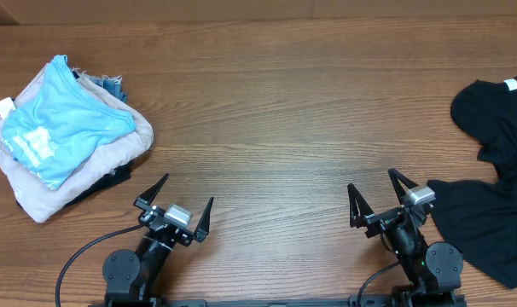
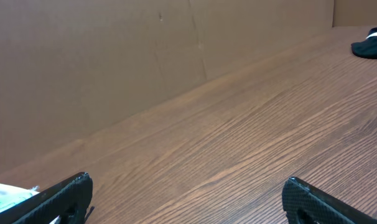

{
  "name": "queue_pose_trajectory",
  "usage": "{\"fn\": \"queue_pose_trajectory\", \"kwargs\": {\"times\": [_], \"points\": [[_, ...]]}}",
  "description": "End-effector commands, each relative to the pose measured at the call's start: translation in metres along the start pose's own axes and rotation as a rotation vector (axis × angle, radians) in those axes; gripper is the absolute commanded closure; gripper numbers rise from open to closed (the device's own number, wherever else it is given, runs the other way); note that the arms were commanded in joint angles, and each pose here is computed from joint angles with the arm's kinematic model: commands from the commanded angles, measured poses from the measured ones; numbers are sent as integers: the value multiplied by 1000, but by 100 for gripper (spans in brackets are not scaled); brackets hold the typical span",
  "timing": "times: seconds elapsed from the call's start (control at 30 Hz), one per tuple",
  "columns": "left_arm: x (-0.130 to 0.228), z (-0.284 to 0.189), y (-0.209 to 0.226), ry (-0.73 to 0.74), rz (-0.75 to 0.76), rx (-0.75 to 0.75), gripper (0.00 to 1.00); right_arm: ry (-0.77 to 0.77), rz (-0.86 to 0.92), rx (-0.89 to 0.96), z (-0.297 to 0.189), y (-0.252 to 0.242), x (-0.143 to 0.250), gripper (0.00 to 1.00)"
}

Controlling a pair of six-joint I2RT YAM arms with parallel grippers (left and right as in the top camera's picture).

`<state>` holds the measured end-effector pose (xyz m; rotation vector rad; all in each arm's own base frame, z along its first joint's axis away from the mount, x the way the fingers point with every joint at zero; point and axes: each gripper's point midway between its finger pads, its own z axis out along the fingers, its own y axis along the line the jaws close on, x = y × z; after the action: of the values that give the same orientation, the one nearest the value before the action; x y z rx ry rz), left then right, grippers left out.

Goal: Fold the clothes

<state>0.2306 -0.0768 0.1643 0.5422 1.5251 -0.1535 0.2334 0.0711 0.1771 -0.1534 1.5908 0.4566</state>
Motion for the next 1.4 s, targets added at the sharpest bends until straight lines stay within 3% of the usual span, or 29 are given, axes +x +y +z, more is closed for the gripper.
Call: {"fn": "queue_pose_trajectory", "kwargs": {"times": [0.0, 0.5, 0.6, 0.77, 0.97, 1.13, 1.23, 1.37], "points": [[0, 0, -5, -5, -22, 23, 0, -2, 5, -5, 0, 0, 1, 0], [-7, 0, -1, -32, -41, 8, 0, -11, 56, -35, 0, 6, -2, 0], [-20, -4, 25, -49, -196, -128, 0, -39, 135, -39, -1, 7, -10, 0], [-56, -18, 67, 16, -252, -322, 0, -115, 143, -55, -7, 18, -61, 0], [-83, 14, 85, 206, -302, -285, 0, 33, 197, 30, 13, 8, -80, 0], [-80, 49, 96, 449, -360, -235, 0, 324, 266, 111, 46, -4, -75, 0], [-76, 67, 92, 554, -402, -163, 0, 503, 299, 154, 62, -10, -67, 0], [-72, 87, 56, 593, -517, 71, 0, 702, 420, 5, 76, 15, -49, 0]]}}
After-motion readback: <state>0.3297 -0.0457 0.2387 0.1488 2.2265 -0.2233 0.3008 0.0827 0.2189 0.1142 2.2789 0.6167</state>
